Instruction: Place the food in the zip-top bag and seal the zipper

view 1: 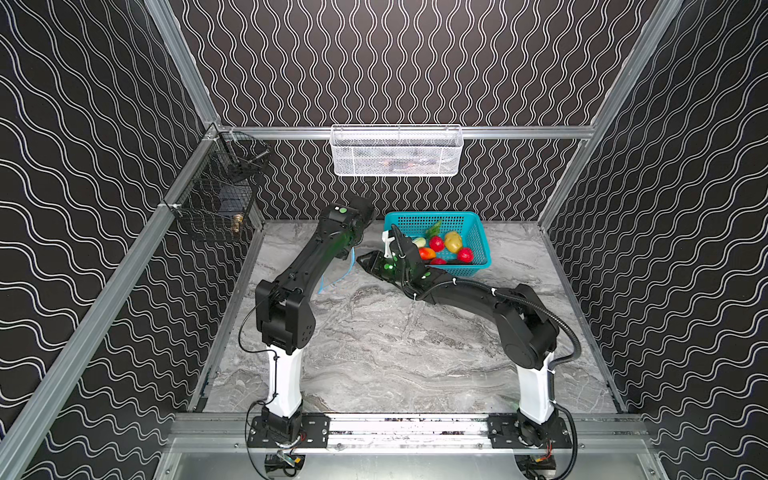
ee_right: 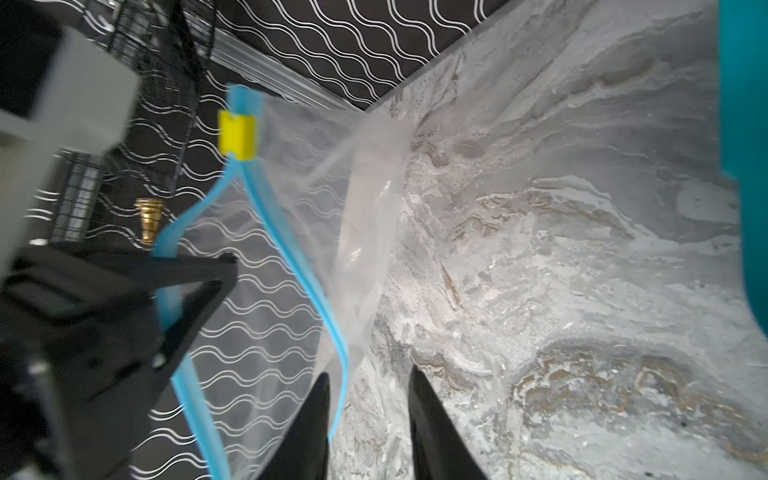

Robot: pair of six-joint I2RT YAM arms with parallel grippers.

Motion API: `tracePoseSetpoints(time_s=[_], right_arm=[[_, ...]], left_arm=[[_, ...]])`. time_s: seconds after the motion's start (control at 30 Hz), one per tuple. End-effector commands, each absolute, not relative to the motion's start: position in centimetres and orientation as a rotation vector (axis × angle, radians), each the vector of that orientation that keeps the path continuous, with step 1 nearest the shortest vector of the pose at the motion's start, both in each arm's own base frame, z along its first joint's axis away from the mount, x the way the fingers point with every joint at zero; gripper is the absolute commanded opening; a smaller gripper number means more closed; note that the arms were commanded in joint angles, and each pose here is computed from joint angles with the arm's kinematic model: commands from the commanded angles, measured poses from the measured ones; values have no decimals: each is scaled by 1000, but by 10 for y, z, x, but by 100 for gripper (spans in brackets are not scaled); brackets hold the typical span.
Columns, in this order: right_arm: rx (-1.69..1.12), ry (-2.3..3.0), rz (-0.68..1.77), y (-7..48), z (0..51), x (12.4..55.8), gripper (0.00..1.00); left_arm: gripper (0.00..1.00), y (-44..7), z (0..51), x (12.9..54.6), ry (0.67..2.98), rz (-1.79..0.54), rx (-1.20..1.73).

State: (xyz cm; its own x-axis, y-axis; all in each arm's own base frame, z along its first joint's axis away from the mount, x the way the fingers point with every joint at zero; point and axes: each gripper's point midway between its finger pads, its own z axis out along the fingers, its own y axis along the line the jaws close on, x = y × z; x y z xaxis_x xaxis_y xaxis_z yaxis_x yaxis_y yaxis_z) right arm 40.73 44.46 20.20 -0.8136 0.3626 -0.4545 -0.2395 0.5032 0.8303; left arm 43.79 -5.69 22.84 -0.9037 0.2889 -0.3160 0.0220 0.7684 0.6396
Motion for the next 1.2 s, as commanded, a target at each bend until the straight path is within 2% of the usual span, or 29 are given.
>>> tracePoseSetpoints(time_s=[0.0,0.27,0.67,0.87,1.17], right_arm=[[80,2077,1339,438,232,407,36],[172,2128,1118,370,234,427,43],[274,2252,721,276,206,472,66],[298,2287,568,244,198,490,99],[379,2367,340,213,170,515,99]], left_arm=[[0,-55,228,436,2568,929,213],[0,-60,226,434,2589,897,229],[0,-65,227,424,2589,848,247],[0,-71,227,421,2586,847,274],[0,-84,226,417,2571,846,316]])
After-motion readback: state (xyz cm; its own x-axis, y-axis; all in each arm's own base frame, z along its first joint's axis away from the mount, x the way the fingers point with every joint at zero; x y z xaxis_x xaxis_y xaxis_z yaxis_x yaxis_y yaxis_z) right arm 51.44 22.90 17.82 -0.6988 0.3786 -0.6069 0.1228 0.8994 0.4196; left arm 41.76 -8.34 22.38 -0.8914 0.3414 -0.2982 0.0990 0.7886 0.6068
